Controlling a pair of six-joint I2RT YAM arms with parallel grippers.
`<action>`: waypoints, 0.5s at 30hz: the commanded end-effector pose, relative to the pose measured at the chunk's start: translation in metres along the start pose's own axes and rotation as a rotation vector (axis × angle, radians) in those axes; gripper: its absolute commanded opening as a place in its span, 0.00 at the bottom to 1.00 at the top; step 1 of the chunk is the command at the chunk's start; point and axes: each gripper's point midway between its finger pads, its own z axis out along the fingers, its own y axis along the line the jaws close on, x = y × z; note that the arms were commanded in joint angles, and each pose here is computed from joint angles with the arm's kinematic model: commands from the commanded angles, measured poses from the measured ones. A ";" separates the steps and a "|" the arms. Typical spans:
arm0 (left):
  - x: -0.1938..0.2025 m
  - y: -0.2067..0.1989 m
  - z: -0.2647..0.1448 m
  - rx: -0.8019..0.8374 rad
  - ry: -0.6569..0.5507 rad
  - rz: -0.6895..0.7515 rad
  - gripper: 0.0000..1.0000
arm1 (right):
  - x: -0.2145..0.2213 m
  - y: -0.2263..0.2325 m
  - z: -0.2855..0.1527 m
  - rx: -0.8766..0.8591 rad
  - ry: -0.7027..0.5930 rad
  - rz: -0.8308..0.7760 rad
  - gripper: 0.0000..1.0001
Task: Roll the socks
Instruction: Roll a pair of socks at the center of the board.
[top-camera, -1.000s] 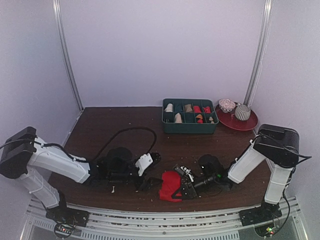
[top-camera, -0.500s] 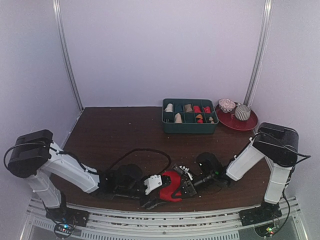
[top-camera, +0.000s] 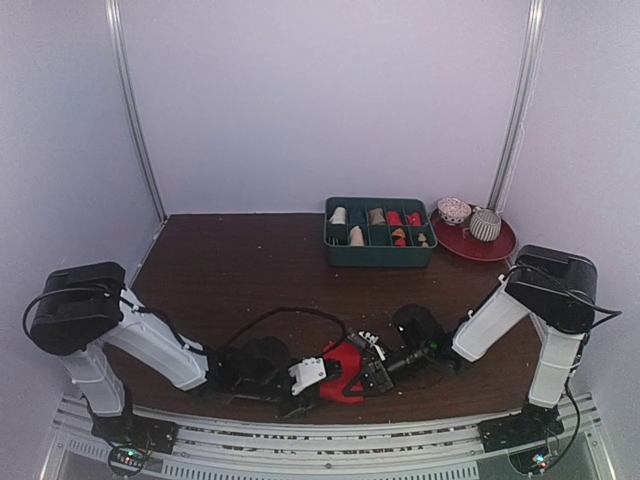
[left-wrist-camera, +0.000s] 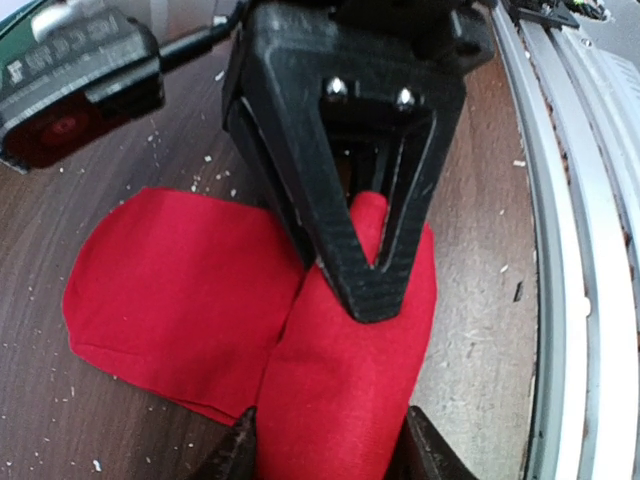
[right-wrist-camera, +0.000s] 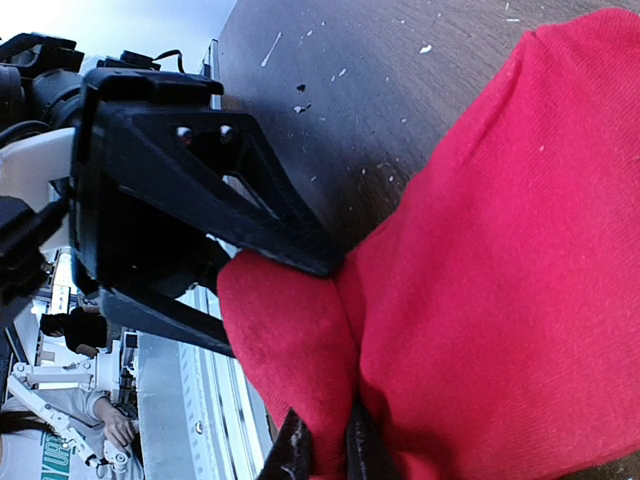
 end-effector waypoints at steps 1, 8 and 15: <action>-0.009 -0.002 0.006 0.005 -0.030 -0.005 0.49 | 0.089 -0.076 -0.013 0.295 0.200 0.284 0.08; -0.026 0.000 -0.005 -0.008 -0.090 -0.003 0.65 | 0.091 -0.077 -0.014 0.299 0.197 0.288 0.07; -0.030 -0.009 0.005 0.052 -0.087 0.006 0.43 | 0.091 -0.077 -0.014 0.298 0.183 0.291 0.07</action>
